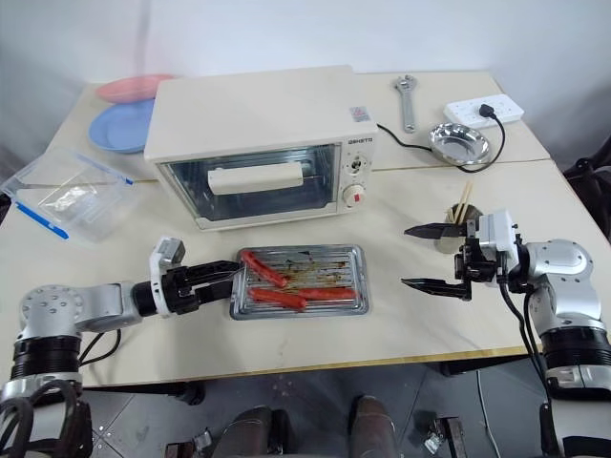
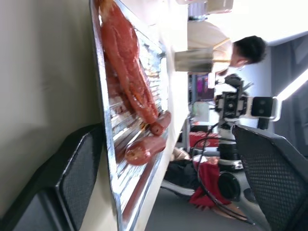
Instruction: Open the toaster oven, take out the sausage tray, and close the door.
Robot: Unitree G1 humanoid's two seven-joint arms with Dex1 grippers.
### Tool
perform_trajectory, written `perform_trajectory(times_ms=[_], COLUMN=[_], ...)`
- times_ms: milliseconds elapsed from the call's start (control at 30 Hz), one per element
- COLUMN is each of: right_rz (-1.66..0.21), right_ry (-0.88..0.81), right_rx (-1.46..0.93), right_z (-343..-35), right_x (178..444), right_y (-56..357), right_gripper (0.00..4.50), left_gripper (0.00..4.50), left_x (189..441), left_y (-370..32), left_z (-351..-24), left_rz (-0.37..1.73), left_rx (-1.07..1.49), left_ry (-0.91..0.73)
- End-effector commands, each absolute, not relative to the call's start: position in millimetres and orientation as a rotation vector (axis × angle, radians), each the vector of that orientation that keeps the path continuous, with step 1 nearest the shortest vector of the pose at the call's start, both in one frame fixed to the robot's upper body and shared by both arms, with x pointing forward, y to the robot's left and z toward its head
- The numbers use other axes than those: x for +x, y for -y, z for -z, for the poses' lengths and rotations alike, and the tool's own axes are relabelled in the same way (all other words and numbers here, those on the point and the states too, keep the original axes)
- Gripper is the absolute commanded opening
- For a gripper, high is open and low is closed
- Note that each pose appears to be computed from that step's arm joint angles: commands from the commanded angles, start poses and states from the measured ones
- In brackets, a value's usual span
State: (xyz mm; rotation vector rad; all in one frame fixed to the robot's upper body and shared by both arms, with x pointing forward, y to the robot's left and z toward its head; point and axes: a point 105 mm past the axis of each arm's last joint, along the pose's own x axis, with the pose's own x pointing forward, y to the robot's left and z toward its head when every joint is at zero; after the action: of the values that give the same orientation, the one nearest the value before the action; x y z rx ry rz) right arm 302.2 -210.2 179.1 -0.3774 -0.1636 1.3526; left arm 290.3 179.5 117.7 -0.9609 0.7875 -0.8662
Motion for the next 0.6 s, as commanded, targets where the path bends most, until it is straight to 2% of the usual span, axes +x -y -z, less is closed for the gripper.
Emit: perform_trajectory(times_ms=[33,233,267,367,433,500,600], right_rz=[-1.405,-1.414,-1.417,-1.432,-1.439,-1.441,-1.433], right_ry=[0.184,0.146,0.145,0.143,0.127,0.106,0.069], right_rx=[-0.396,-0.404,-0.405,-0.411,-0.425,-0.451,-0.506], right_z=[-186.6,-182.1,-181.8,-180.4,-176.6,-171.2,-161.2], right_x=[298.3,307.4,308.4,311.6,313.1,314.3,317.6], right_y=[209.2,204.6,203.5,198.5,197.0,197.6,200.8], right_gripper=[4.50,4.50,4.50,4.50,4.50,4.50,4.50], left_gripper=[4.49,4.49,4.49,4.49,4.49,4.49,4.49], left_x=[277.0,276.2,278.2,280.8,281.9,284.3,271.2], left_y=[-213.5,-241.7,-244.4,-246.3,-250.2,-258.9,-270.3], left_z=[-116.9,-131.9,-137.1,-167.0,-180.2,-179.2,-147.6], left_rz=[0.756,0.752,0.784,0.971,1.018,0.988,1.031], left_rx=[-0.856,-0.541,-0.465,-0.223,-0.107,0.055,0.279], left_ry=[-0.848,-0.800,-0.744,-0.423,-0.232,-0.114,-0.197])
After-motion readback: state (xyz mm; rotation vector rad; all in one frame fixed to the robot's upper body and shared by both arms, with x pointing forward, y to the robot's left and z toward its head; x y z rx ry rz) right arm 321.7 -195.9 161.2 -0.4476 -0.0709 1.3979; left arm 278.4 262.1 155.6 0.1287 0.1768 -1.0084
